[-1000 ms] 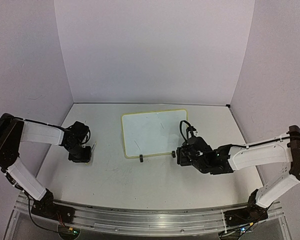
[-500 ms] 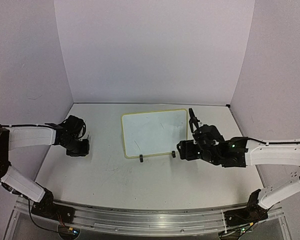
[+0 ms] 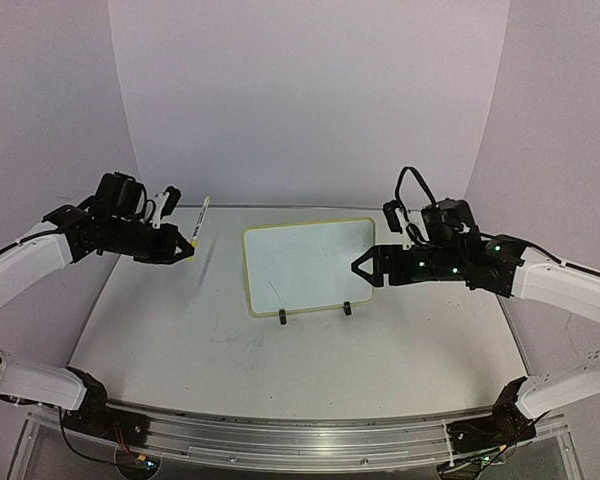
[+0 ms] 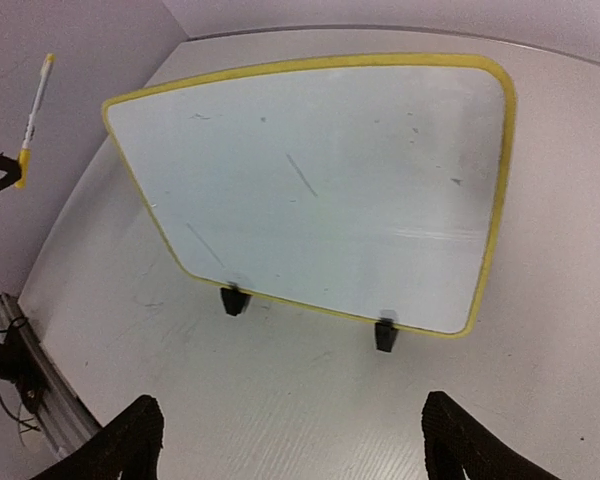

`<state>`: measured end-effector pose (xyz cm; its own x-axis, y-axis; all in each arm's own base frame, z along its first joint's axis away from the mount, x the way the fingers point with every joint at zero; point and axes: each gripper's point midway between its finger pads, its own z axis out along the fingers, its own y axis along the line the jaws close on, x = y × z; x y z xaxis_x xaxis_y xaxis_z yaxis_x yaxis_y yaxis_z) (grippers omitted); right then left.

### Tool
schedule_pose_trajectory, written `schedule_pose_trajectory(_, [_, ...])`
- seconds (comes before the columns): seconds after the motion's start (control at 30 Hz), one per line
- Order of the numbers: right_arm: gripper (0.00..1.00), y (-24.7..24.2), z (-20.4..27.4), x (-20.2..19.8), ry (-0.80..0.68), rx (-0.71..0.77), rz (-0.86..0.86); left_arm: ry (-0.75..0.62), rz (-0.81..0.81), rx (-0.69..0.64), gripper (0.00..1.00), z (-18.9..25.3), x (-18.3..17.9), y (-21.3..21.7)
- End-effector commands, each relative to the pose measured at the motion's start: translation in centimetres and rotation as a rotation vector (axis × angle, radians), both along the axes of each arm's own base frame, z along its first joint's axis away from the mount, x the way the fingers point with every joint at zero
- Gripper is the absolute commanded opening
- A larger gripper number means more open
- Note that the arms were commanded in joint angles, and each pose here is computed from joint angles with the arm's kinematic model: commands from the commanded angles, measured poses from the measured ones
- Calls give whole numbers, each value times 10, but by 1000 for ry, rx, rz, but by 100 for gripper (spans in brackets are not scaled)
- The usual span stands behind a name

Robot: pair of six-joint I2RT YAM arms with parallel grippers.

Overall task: Write a sentence on the whiteboard
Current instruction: Pick up the whiteboard marker from the center of the board, then pass from the left arm to the right

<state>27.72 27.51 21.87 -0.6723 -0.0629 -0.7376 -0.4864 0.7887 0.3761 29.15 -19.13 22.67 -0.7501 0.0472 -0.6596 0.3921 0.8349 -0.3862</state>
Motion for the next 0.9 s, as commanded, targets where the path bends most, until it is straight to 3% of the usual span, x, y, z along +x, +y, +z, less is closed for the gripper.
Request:
schedule_pose_trajectory(0.0, [87,28,30,-32,47,112,232,-17,-348,-13,0,28,-56,-49])
schedule_pose_trajectory(0.2, [90,39,35,-66,153,207,375,-2,-604,-16,0,21,-110,-89])
schedule_pose_trajectory(0.37, [90,57,38,-88,263,259,544,36,-747,46,0,4,-134,-94])
schedule_pose_trajectory(0.43, [90,64,36,-90,299,268,588,60,-823,4,0,3,-148,-107])
schedule_pose_trajectory(0.67, [89,81,27,-88,342,306,665,82,-990,-40,0,-15,-180,-145])
schedule_pose_trajectory(0.87, [83,101,25,-109,399,369,777,75,-1081,-79,0,-11,-197,-167])
